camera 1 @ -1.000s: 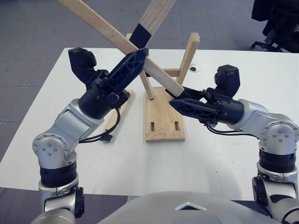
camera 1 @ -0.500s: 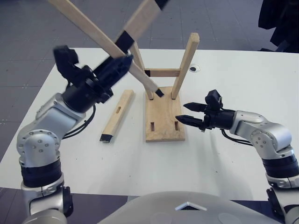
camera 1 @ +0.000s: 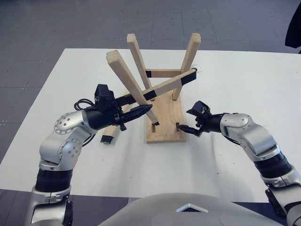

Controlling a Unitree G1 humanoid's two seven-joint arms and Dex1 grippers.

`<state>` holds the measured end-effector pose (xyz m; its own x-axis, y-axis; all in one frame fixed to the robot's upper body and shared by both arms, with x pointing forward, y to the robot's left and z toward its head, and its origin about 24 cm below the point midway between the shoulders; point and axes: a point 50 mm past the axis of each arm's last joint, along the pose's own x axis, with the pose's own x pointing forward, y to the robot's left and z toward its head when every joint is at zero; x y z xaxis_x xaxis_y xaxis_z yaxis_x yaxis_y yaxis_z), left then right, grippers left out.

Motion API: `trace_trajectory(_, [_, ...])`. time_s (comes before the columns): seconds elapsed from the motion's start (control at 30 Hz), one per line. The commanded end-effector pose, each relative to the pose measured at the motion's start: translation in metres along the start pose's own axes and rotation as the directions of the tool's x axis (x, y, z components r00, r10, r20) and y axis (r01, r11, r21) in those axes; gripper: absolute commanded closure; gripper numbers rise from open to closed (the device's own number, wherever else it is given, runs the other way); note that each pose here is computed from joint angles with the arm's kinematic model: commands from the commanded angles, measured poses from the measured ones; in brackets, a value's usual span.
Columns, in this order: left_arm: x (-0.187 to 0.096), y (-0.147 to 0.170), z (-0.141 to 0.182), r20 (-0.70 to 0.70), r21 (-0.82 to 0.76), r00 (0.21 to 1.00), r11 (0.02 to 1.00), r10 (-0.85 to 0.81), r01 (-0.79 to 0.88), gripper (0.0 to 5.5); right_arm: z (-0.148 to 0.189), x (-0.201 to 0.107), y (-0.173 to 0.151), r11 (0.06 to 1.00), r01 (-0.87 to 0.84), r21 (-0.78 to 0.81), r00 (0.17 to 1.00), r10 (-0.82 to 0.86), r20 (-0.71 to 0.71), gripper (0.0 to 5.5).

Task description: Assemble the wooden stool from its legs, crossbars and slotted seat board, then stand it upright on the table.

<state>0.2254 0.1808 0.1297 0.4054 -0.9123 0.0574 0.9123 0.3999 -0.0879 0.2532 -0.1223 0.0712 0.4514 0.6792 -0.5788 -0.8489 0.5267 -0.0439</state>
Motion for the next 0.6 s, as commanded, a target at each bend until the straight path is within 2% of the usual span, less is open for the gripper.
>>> trace_trajectory(0.03, [0.0, -0.001, -0.007, -0.009, 0.008, 1.0, 1.0, -0.002, 0.002, 3.44, -0.005, 0.007, -0.005, 0.993, 0.021, -0.118, 0.995, -0.032, -0.091, 1.43])
trace_trajectory(0.2, [-0.007, 0.001, -0.011, -0.049, 0.031, 0.999, 0.999, 0.01, -0.008, 3.44, -0.009, -0.001, 0.005, 0.921, -0.155, -0.356, 0.974, 0.082, -0.211, 1.43])
trace_trajectory(0.3, [-0.006, 0.0, -0.01, -0.064, 0.043, 0.998, 0.999, -0.007, 0.01, 3.44, -0.012, -0.009, 0.004, 0.817, -0.277, -0.505, 0.941, 0.125, -0.315, 1.43])
trace_trajectory(0.4, [-0.002, -0.004, -0.016, -0.061, 0.027, 0.997, 0.999, -0.041, 0.042, 3.44, -0.021, -0.014, -0.005, 0.741, -0.325, -0.587, 0.919, 0.102, -0.381, 1.43])
trace_trajectory(0.6, [0.013, -0.011, -0.023, -0.001, -0.005, 0.995, 0.995, -0.097, 0.097, 3.44, -0.01, -0.014, -0.014, 0.738, -0.236, -0.633, 0.959, 0.073, -0.273, 1.43])
